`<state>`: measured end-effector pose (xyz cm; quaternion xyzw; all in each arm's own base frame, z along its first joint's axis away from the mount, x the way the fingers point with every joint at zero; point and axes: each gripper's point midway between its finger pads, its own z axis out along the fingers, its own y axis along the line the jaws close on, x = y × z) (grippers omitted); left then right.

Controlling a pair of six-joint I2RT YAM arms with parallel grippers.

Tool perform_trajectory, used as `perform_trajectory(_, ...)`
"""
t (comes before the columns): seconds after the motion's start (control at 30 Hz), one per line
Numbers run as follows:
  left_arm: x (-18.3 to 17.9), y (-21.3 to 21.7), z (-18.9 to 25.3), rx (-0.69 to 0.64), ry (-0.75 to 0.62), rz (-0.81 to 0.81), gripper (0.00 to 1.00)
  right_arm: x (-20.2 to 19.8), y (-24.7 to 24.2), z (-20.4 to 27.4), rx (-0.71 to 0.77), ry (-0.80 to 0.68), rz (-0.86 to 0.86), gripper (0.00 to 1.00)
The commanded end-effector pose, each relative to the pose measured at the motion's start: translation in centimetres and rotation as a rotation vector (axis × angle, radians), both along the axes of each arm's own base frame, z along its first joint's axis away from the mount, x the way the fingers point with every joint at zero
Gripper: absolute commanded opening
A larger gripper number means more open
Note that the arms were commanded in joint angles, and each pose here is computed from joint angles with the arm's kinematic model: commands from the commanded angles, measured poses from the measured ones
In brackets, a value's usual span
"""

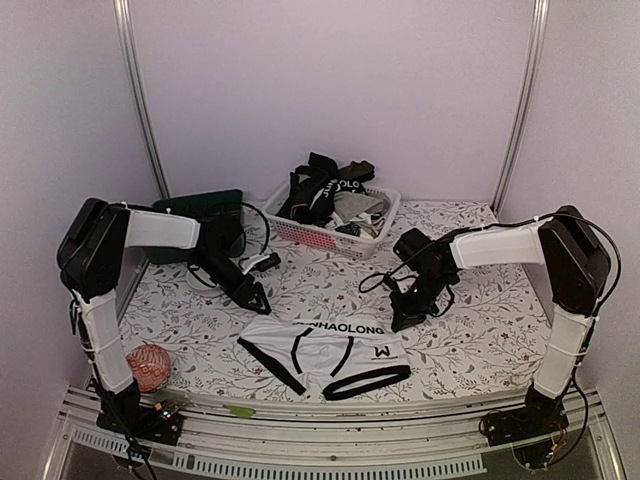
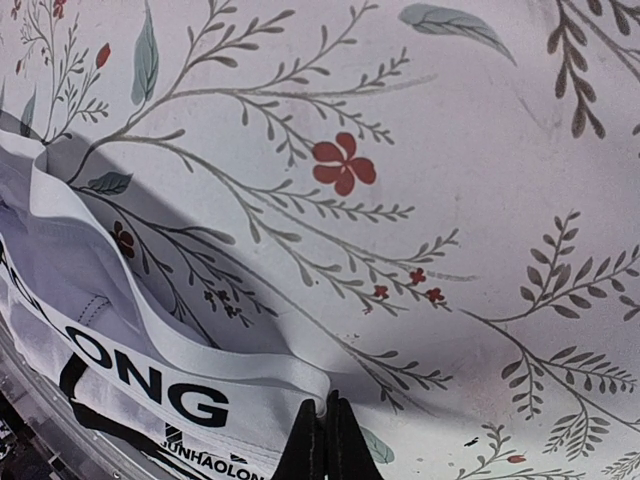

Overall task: Roll the underwear
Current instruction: Pick up the underwear from the center of the board, then flatten out the underwear at the center of the board.

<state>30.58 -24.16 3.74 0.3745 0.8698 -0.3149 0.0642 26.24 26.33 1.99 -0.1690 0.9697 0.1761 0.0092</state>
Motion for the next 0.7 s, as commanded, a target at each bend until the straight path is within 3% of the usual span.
perform_trajectory(0.0,-2.2,-0.9,-1.8,0.047,0.077,-0.035,0.54,0.9,0.5,1.5,0.018,-0.052,-0.007,0.00)
perform_trajectory(0.17,-2.8,-1.6,-1.5,0.001,0.128,-0.042,0.34,1.0,0.5,1.6,0.020,-0.056,-0.010,0.00)
perform_trajectory(0.3,-1.0,-2.3,1.8,-0.085,0.018,-0.023,0.01,1.2,0.5,2.2,0.019,-0.075,-0.013,0.00)
perform_trajectory(0.43,2.0,-1.4,7.0,-0.187,-0.148,0.036,0.00,2.5,-0.3,4.1,0.010,-0.150,-0.048,0.00)
perform_trajectory(0.67,4.6,-1.4,17.7,-0.323,-0.557,-0.032,0.00,9.0,-0.3,16.2,0.172,-0.506,-0.180,0.00)
